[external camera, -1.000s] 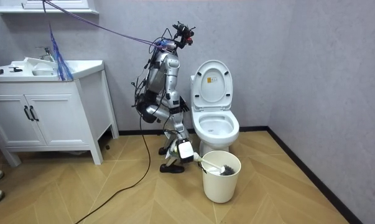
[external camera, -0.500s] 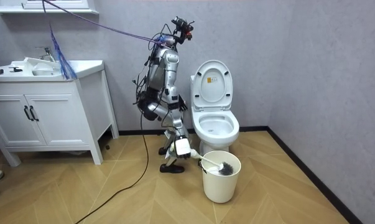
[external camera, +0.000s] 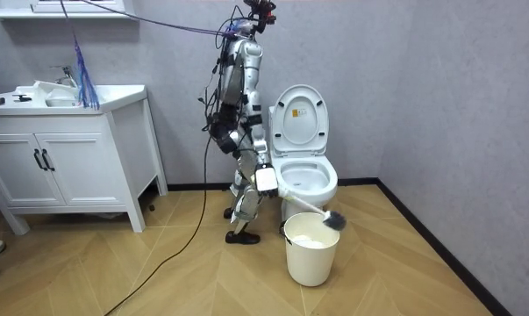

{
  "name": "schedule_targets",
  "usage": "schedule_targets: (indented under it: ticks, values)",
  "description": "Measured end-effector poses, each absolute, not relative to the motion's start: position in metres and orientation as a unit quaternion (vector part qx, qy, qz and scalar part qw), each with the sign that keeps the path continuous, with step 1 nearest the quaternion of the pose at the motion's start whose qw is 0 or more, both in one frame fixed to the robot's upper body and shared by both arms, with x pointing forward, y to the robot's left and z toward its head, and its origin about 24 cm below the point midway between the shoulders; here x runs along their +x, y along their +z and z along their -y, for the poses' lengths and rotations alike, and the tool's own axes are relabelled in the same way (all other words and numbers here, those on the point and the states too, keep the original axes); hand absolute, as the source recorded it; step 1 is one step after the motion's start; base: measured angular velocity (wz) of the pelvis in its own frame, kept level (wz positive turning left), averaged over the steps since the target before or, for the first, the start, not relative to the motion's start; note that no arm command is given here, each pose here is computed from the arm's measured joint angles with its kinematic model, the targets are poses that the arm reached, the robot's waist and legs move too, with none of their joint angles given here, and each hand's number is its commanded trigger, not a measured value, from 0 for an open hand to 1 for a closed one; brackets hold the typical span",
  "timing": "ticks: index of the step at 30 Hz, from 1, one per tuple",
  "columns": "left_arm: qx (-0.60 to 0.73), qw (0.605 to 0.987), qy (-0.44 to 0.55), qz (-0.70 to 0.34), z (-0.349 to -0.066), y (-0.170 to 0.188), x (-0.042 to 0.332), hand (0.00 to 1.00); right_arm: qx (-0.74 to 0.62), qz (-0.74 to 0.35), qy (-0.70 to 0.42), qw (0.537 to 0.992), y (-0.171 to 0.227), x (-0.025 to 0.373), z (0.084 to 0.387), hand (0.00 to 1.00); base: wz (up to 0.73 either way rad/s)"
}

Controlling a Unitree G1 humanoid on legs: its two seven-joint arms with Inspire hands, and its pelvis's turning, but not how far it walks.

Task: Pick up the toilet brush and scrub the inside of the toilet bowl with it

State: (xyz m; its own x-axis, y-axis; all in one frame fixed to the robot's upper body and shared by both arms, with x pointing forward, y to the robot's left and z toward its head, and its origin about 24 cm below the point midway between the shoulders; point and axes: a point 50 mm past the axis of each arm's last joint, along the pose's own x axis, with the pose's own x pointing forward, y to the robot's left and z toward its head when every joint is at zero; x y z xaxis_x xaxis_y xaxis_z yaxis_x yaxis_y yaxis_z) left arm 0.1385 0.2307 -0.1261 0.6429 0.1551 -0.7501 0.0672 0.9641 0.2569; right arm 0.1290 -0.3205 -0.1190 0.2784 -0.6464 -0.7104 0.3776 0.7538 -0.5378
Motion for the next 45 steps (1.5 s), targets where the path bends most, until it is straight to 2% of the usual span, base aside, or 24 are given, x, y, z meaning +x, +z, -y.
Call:
schedule_targets:
  ticks: [8,13,18,25,29,33,36,41,45]
  values:
    - [0.097,0.868,0.119,-0.472,-0.262,-0.134,0.087,0.0,-0.102,-0.522,-0.352,0.77,-0.131,0.088,0.317,1.0,0.17]
    - [0.103,0.851,0.153,-0.492,-0.273,-0.133,0.053,0.0,-0.09,-0.526,-0.349,0.77,-0.136,0.073,0.309,1.0,0.02]
    - [0.086,0.842,0.176,-0.503,-0.267,-0.136,0.037,0.0,-0.079,-0.533,-0.356,0.763,-0.139,0.064,0.305,1.0,0.08]
    - [0.083,0.822,0.219,-0.52,-0.267,-0.136,0.009,0.0,-0.137,-0.551,-0.288,0.772,-0.144,0.06,0.293,1.0,0.18]
    - [0.1,0.815,0.206,-0.532,-0.264,-0.136,-0.002,0.0,-0.157,-0.55,-0.265,0.776,-0.144,0.062,0.292,1.0,0.31]
    - [0.153,0.818,0.171,-0.528,-0.263,-0.13,-0.003,0.0,-0.179,-0.55,-0.247,0.777,-0.144,0.063,0.291,1.0,0.28]
    - [0.213,0.837,0.147,-0.482,-0.264,-0.115,0.015,0.0,-0.204,-0.548,-0.227,0.779,-0.144,0.064,0.29,1.0,0.35]
    - [0.293,0.88,0.181,-0.328,-0.263,-0.071,0.076,0.0,-0.241,-0.551,-0.19,0.776,-0.147,0.061,0.285,1.0,0.16]
    - [0.344,0.894,0.186,-0.222,-0.257,-0.037,0.109,0.0,-0.273,-0.555,-0.145,0.773,-0.151,0.057,0.278,1.0,-0.01]
